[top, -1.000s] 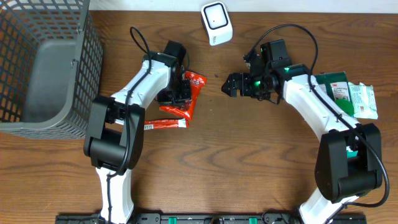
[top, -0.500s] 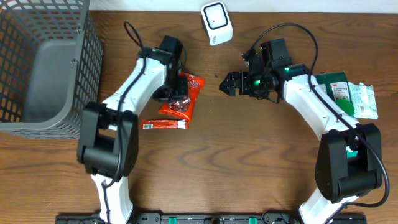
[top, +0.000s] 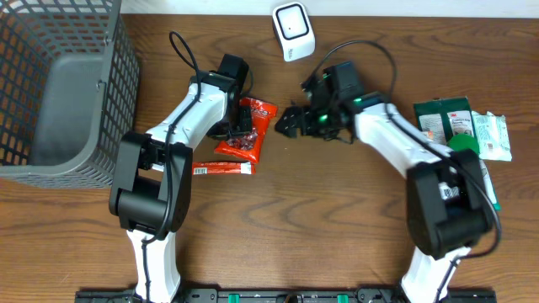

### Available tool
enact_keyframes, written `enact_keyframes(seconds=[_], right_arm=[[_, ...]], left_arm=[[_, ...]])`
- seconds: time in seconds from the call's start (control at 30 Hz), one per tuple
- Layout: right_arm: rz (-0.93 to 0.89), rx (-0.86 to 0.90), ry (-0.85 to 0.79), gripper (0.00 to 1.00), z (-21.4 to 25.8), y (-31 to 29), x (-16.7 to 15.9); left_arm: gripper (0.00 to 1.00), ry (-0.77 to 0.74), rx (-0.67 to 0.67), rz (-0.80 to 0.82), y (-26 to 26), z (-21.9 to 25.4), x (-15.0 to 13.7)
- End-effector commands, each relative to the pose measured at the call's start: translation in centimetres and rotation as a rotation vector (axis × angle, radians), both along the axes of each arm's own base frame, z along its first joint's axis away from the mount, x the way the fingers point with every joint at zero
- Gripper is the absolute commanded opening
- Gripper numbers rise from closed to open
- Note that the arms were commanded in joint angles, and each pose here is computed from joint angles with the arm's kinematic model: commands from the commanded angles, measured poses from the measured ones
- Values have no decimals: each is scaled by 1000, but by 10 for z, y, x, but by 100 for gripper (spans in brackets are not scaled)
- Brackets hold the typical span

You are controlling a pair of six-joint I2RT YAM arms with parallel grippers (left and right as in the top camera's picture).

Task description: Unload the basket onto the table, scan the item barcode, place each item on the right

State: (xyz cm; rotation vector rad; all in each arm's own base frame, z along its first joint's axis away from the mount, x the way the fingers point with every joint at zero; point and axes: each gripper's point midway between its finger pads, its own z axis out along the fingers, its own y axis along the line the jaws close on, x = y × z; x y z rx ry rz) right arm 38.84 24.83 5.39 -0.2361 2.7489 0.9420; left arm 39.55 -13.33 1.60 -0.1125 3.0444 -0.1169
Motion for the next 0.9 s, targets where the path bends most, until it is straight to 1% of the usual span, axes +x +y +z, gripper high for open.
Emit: enact_keyframes(seconds=[0.0,0.07,0.13,0.3,0.37,0.4,0.53,0.63,0.73,0.87], right_arm=[[32,19,39,89,-17,23,-12],[48,28,25,87,-20,33,-12],[47,39,19,81,-22,41,-11],[-26,74,50,72,-25,49,-4],[-54,87,61,64,-29,51,0],[-70,93,71,62,-31,52,2],[-101,105,105,62,-49,60,3],[-76,120,87,66,-61,73,2],[-51,137,65,68,-62,84,0],[-56,124,30,66,-62,88,3]], left_arm=[[14,43,96,21,19,-24,-7],[14,53,98,19,19,-27,-9],[14,62,102,19,20,-30,-11],[14,82,108,18,20,-38,-15],[14,88,110,18,21,-39,-17],[14,88,110,18,21,-39,-17],[14,87,110,17,21,-39,-16],[14,89,110,17,21,-39,-17],[14,90,110,17,21,-39,-17],[13,90,110,17,21,-39,-17]])
